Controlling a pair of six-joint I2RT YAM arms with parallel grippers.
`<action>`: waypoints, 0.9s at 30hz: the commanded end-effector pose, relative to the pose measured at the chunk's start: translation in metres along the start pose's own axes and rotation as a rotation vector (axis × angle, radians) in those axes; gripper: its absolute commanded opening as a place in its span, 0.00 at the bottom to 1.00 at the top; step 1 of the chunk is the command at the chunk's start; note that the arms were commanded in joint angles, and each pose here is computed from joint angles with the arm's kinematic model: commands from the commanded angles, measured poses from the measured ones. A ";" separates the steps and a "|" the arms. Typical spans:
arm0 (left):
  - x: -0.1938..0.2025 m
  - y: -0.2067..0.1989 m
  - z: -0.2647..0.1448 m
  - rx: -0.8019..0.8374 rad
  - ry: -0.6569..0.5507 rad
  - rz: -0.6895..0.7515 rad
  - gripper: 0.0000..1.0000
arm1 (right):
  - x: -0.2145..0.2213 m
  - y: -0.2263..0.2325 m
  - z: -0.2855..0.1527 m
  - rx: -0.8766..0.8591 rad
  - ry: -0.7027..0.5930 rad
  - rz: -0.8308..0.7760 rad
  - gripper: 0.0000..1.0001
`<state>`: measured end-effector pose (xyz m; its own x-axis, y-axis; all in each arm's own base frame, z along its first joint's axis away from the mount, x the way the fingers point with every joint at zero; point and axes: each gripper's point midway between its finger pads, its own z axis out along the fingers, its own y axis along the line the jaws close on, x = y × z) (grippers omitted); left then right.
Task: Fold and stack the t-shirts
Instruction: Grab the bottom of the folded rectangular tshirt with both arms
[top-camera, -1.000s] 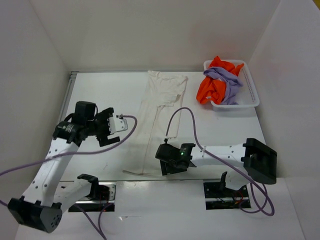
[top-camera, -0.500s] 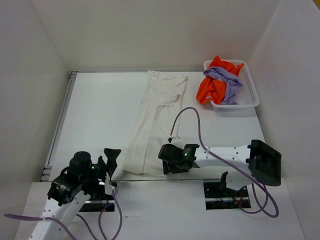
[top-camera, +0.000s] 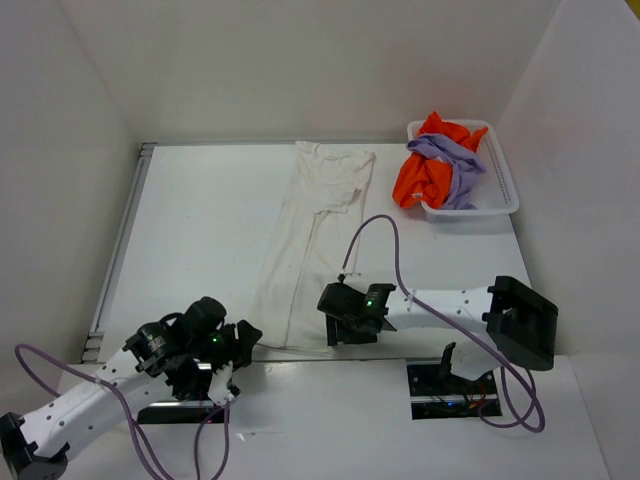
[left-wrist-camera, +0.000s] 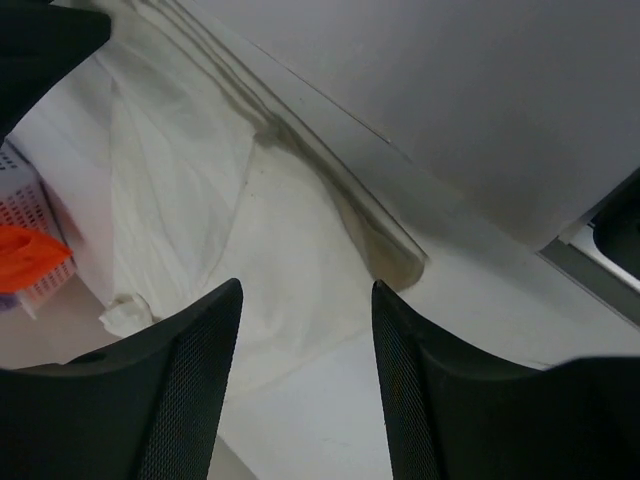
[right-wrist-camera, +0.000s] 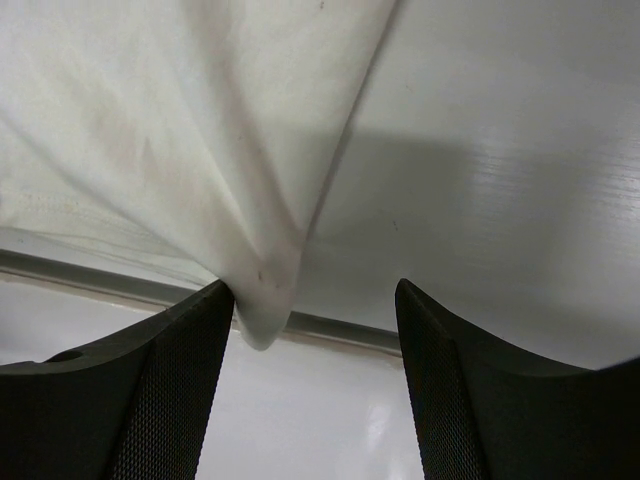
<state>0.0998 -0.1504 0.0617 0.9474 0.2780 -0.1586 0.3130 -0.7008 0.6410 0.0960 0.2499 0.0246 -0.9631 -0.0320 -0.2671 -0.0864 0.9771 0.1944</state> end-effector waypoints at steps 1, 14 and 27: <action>0.010 0.002 0.000 0.042 0.052 0.095 0.62 | -0.008 0.008 0.004 -0.024 -0.017 0.000 0.71; 0.027 -0.019 0.004 0.290 0.079 0.104 0.61 | -0.020 0.005 0.013 -0.026 -0.004 -0.014 0.71; 0.045 -0.013 0.028 0.334 0.101 0.117 0.47 | -0.015 0.012 -0.008 -0.103 0.023 -0.058 0.71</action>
<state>0.1225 -0.1299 0.0171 0.9604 0.2685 -0.0749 0.2783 -0.9086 0.3113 0.1040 0.2546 0.0270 -0.9669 -0.0859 -0.2402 -0.1454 0.9593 0.2422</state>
